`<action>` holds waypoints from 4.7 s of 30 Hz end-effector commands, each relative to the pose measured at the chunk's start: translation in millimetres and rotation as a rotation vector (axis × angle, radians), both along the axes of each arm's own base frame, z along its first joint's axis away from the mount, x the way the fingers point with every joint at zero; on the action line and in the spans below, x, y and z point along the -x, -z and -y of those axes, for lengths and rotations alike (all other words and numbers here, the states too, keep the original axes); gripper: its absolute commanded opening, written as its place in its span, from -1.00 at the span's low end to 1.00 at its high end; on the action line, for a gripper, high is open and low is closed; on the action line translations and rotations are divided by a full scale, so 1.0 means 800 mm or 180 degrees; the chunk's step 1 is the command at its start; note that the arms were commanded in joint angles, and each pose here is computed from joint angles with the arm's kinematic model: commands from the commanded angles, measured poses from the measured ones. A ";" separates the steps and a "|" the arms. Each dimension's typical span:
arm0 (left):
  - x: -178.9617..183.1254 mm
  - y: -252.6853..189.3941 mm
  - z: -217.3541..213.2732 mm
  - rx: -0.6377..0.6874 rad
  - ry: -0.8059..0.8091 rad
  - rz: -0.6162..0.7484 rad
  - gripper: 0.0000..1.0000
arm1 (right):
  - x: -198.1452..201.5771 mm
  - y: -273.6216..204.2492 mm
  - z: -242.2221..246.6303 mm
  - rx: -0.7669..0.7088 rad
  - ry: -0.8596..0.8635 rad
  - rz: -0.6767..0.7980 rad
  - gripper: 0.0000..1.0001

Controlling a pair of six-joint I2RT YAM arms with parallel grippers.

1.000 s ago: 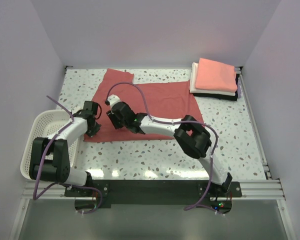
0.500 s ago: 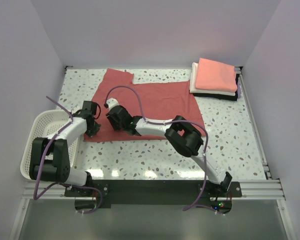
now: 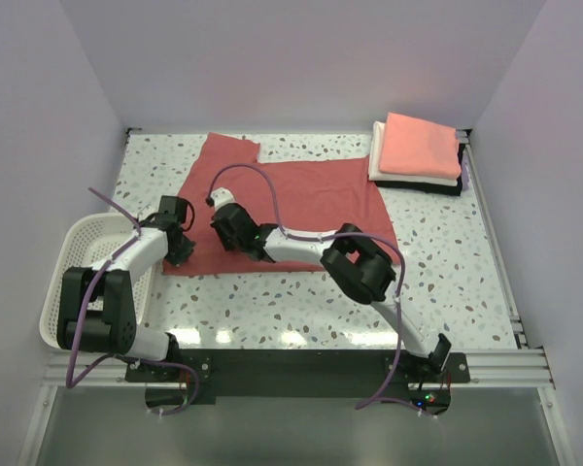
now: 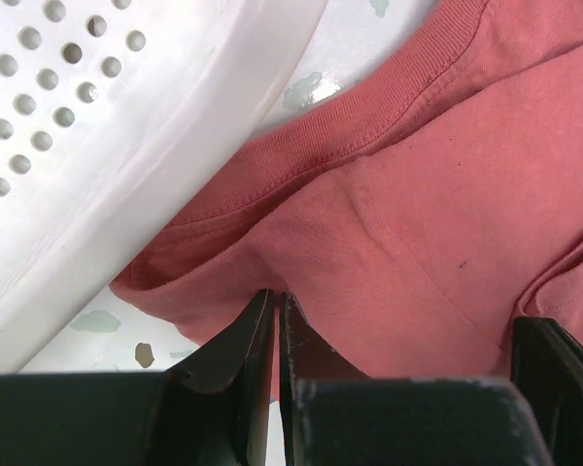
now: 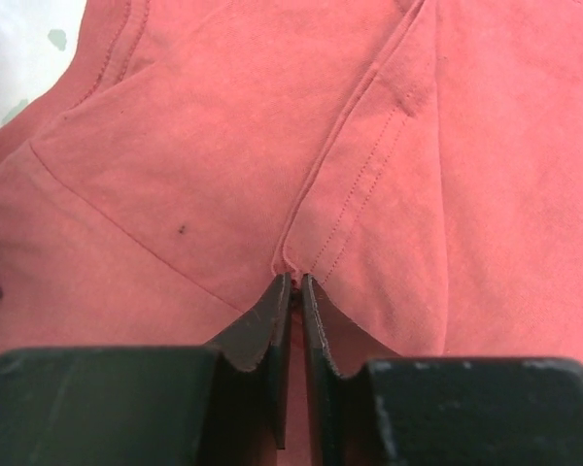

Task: Fold and stack the t-shirts
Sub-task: Fold the tshirt

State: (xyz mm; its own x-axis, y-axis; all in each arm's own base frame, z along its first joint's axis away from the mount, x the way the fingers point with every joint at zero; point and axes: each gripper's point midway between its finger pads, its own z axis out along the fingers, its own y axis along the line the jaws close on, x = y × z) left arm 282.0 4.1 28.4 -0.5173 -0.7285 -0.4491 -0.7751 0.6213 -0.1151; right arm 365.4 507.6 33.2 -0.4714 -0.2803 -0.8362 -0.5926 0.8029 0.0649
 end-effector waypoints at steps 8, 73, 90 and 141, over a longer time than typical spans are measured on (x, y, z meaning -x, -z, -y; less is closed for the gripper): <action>0.001 0.002 -0.005 -0.0015 0.0024 0.0015 -0.78 | -0.052 -0.065 0.017 -0.0459 0.0250 0.0019 -0.85; -0.032 -0.076 -0.011 0.0049 0.0236 0.0498 -0.69 | -0.138 -0.069 0.156 -0.0939 0.1011 -0.0499 -0.28; -0.028 0.003 0.036 0.0167 0.0404 0.0028 -0.68 | -0.040 -0.084 0.363 -0.0554 0.2176 -0.0892 0.14; -0.061 -0.094 0.020 0.0189 0.0461 0.0691 -0.63 | -0.003 -0.163 0.499 -0.0908 0.2722 -0.0948 0.11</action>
